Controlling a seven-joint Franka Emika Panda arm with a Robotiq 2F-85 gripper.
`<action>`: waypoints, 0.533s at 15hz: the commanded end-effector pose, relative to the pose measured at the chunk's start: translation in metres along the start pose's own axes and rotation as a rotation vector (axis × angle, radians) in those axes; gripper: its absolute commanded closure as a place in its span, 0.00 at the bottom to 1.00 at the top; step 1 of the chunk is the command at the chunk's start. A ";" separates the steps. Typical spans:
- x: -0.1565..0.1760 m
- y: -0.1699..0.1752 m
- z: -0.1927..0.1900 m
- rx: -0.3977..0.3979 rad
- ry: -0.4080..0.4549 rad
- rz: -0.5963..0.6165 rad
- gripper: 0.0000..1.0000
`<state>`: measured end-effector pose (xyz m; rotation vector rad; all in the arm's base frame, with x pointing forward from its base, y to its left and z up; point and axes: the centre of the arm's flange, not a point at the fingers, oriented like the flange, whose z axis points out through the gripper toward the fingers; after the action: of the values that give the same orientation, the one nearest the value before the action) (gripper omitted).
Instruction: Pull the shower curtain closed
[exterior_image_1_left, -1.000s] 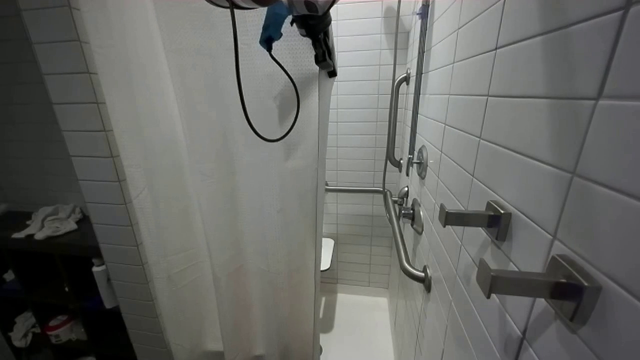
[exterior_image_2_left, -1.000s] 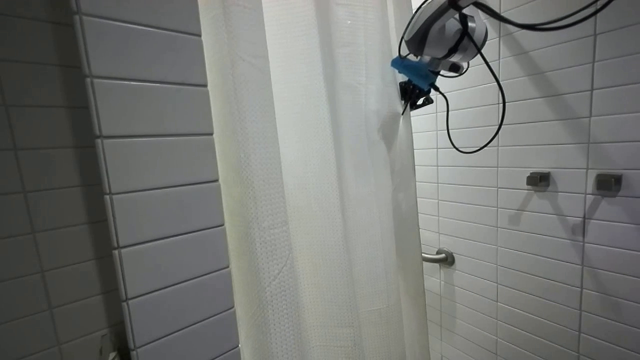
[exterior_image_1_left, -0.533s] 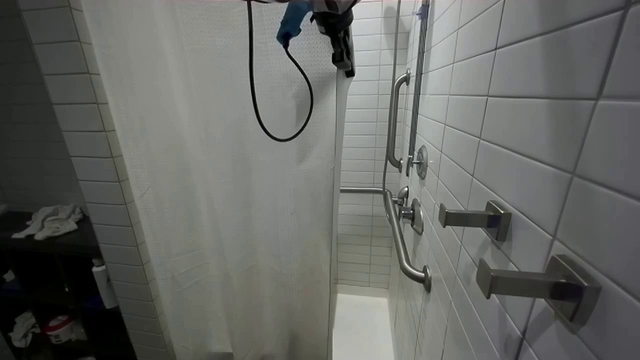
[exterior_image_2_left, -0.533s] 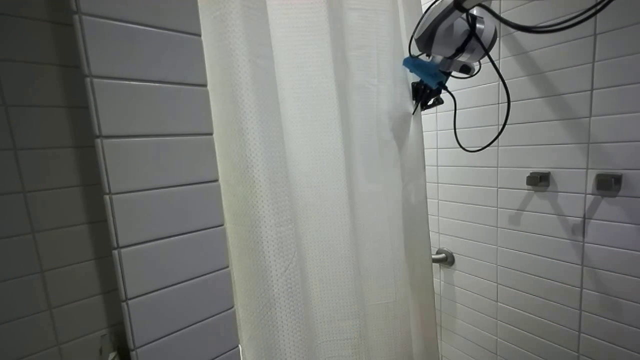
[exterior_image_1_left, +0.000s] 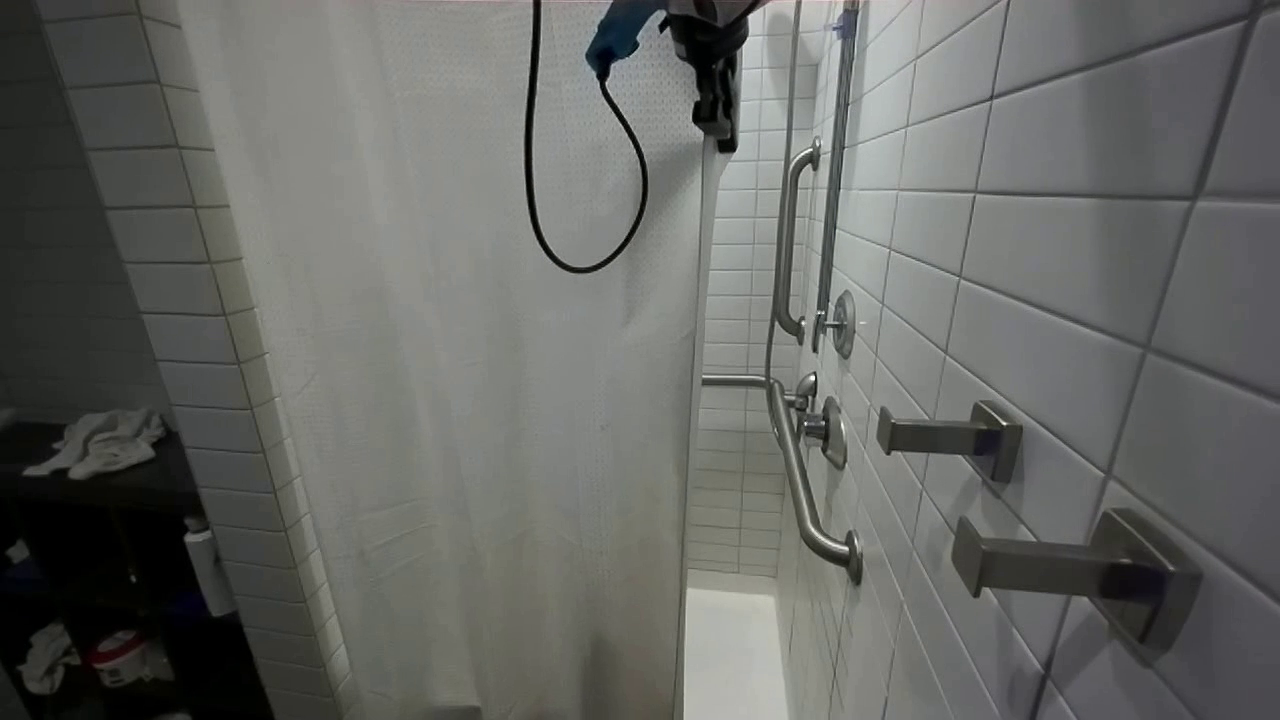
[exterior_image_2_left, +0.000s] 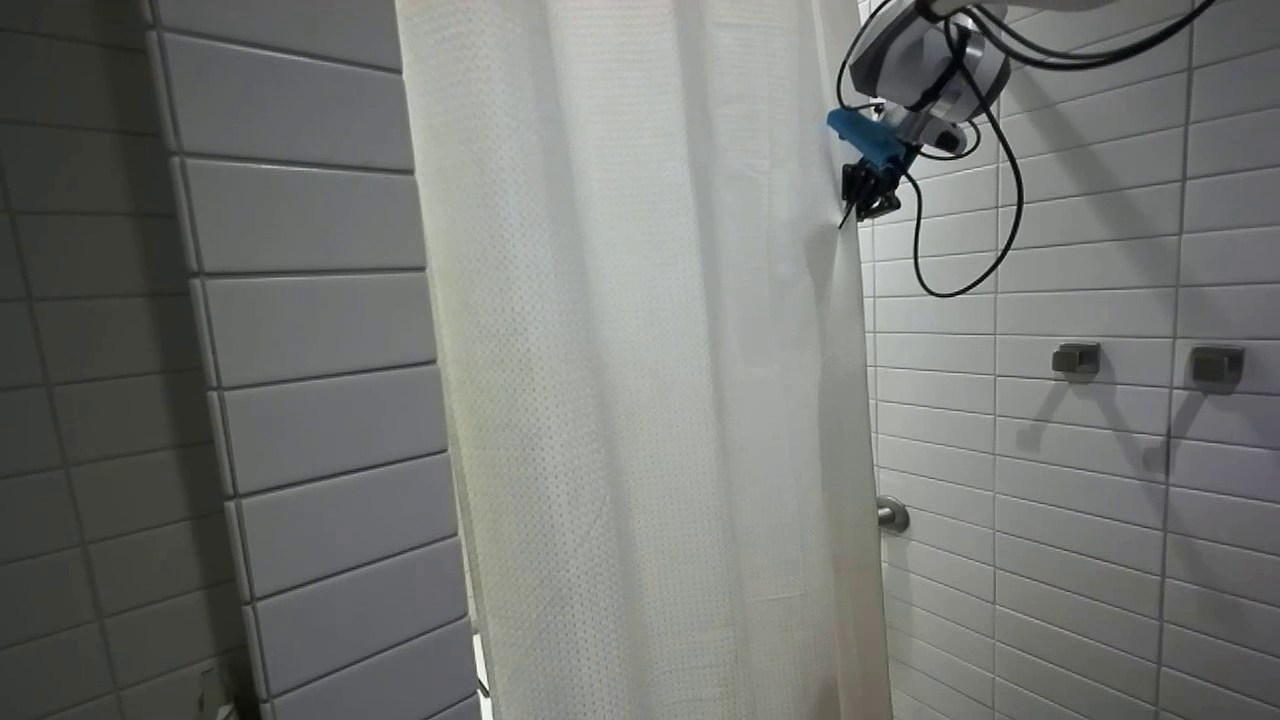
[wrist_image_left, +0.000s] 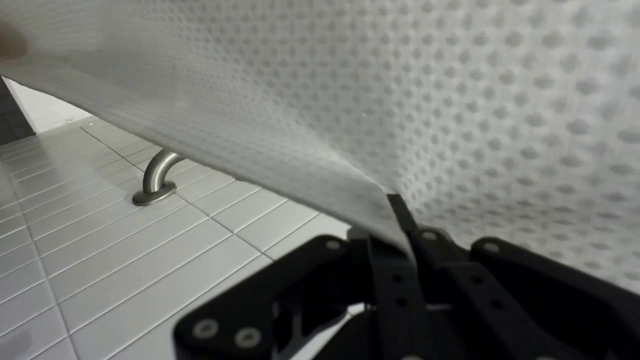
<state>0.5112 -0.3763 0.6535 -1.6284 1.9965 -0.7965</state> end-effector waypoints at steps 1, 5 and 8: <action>0.026 -0.005 0.011 -0.029 -0.019 0.046 1.00; 0.038 -0.004 0.010 -0.037 -0.013 0.064 1.00; 0.047 -0.004 0.011 -0.048 -0.007 0.075 1.00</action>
<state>0.5060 -0.4077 0.6557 -1.5891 2.0434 -0.7689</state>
